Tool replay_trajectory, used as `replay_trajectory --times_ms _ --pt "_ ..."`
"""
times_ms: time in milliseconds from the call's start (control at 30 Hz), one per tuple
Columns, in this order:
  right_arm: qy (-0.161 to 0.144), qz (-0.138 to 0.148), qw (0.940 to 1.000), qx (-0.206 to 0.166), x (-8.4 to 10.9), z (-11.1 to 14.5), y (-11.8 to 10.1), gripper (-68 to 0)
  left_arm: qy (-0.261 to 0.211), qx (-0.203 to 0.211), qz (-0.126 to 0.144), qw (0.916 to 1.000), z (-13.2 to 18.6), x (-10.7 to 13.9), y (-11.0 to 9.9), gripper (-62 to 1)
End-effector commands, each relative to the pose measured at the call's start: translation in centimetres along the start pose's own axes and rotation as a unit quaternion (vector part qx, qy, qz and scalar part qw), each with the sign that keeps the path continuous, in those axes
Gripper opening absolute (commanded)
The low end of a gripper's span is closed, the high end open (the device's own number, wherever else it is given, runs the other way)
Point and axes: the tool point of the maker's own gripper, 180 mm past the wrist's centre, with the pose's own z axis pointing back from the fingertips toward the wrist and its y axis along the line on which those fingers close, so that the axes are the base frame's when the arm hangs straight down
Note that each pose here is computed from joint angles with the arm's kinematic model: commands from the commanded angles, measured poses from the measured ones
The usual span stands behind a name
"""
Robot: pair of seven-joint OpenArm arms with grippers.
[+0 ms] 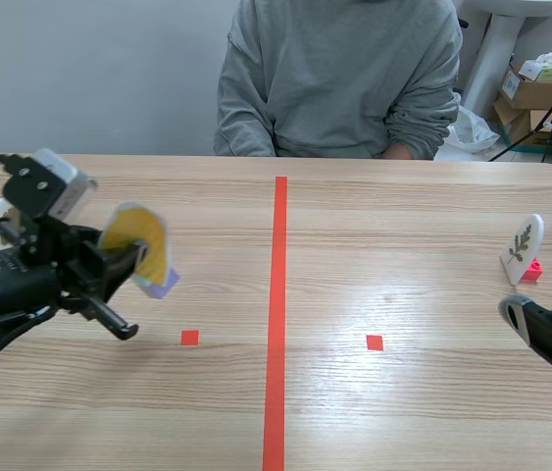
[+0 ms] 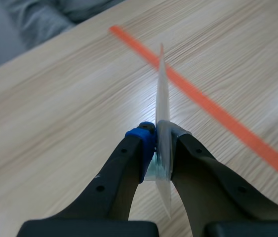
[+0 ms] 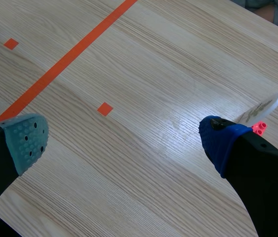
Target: Do the leaf sorting experiment
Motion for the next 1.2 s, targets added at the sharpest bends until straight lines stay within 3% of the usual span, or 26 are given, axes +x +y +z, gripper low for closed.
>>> replay_trajectory --times_ms 0,167,367,500,900,1000,1167 --pt "-0.011 0.002 0.9999 -0.001 0.5 0.0 -0.2 -4.3 -0.01 0.033 0.016 0.9993 0.1 -0.1 1.9 -56.8" --pt "-0.011 0.002 0.9999 -0.001 0.5 0.0 -0.2 -4.3 0.017 0.126 0.042 0.991 1.9 -3.2 7.5 -56.8" --pt "-0.011 0.002 0.9999 -0.001 0.5 0.0 -0.2 -4.3 0.034 0.187 0.064 0.9797 3.3 -6.1 11.8 -56.8" --pt "-0.011 0.002 0.9999 -0.001 0.5 0.0 -0.2 -4.3 0.046 0.213 0.076 0.9731 3.4 -7.5 13.3 -56.8" --pt "-0.011 0.002 0.9999 -0.001 0.5 0.0 -0.2 -4.3 0.042 0.241 0.082 0.9661 3.4 -7.8 14.7 -56.5" --pt "-0.011 0.002 0.9999 -0.001 0.5 0.0 -0.2 -4.3 0.042 0.241 0.081 0.9662 3.4 -7.8 14.7 -49.3" --pt "-0.011 0.002 0.9999 -0.001 0.5 0.0 -0.2 -4.3 0.042 0.246 0.08 0.9649 3.5 -7.8 14.9 -26.9"
